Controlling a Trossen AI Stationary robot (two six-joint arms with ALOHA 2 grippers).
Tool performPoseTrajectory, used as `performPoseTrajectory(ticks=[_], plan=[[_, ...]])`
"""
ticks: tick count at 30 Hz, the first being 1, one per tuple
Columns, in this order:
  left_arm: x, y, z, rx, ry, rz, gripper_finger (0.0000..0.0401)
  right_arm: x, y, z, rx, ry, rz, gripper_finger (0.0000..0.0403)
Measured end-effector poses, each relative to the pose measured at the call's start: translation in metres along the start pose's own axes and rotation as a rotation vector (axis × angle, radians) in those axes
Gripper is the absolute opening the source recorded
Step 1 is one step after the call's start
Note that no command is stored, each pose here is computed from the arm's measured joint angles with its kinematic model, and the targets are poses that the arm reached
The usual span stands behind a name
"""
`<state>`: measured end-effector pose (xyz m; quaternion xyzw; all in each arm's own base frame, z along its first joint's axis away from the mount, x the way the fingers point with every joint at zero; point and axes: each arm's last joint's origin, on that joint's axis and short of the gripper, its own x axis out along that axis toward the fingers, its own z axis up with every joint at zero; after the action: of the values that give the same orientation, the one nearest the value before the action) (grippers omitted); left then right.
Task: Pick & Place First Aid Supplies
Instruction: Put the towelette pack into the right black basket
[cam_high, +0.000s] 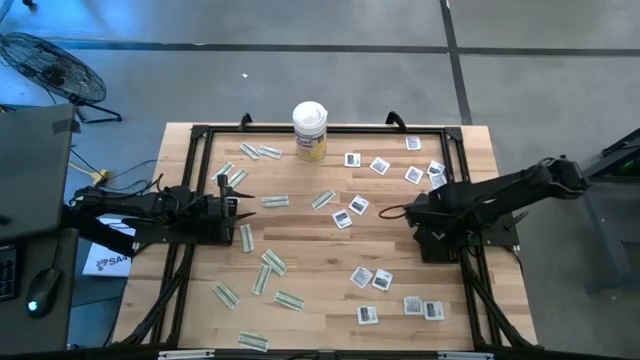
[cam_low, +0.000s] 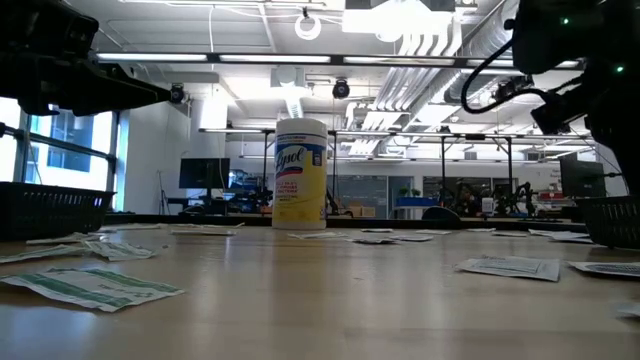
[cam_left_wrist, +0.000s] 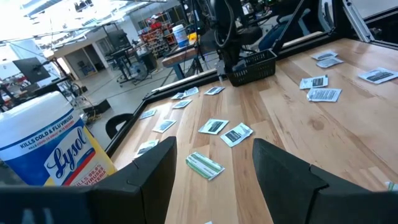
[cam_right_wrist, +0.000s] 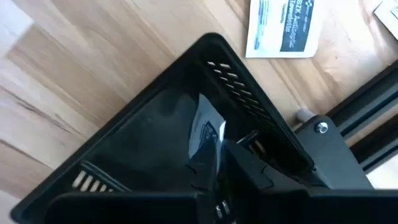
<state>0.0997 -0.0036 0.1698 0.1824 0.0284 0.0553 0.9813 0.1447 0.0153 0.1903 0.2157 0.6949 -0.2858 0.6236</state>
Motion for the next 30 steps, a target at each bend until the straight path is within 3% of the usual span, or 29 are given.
performPoseTrajectory(ticks=[4,9,16,22,26,30], plan=[[0.000,0.000,0.000,0.000,0.000,0.000,0.0206,-0.009,0.001,0.002,-0.011,0.002,-0.004,0.0059],[0.000,0.000,0.000,0.000,0.000,0.000,0.0206,-0.042,0.001,0.005,-0.010,-0.045,-0.009,0.0081],[0.000,0.000,0.000,0.000,0.000,0.000,0.0206,-0.072,0.020,0.029,-0.009,-0.380,0.145,0.0087],[0.000,0.000,0.000,0.000,0.000,0.000,0.0206,-0.051,0.047,0.056,-0.139,-0.595,0.266,0.0088],[0.000,0.000,0.000,0.000,0.000,0.000,0.0206,-0.024,0.060,0.076,-0.221,-0.629,0.234,0.0088],[0.000,0.000,0.000,0.000,0.000,0.000,0.0206,0.001,0.064,0.104,-0.164,-0.655,0.176,0.0088]])
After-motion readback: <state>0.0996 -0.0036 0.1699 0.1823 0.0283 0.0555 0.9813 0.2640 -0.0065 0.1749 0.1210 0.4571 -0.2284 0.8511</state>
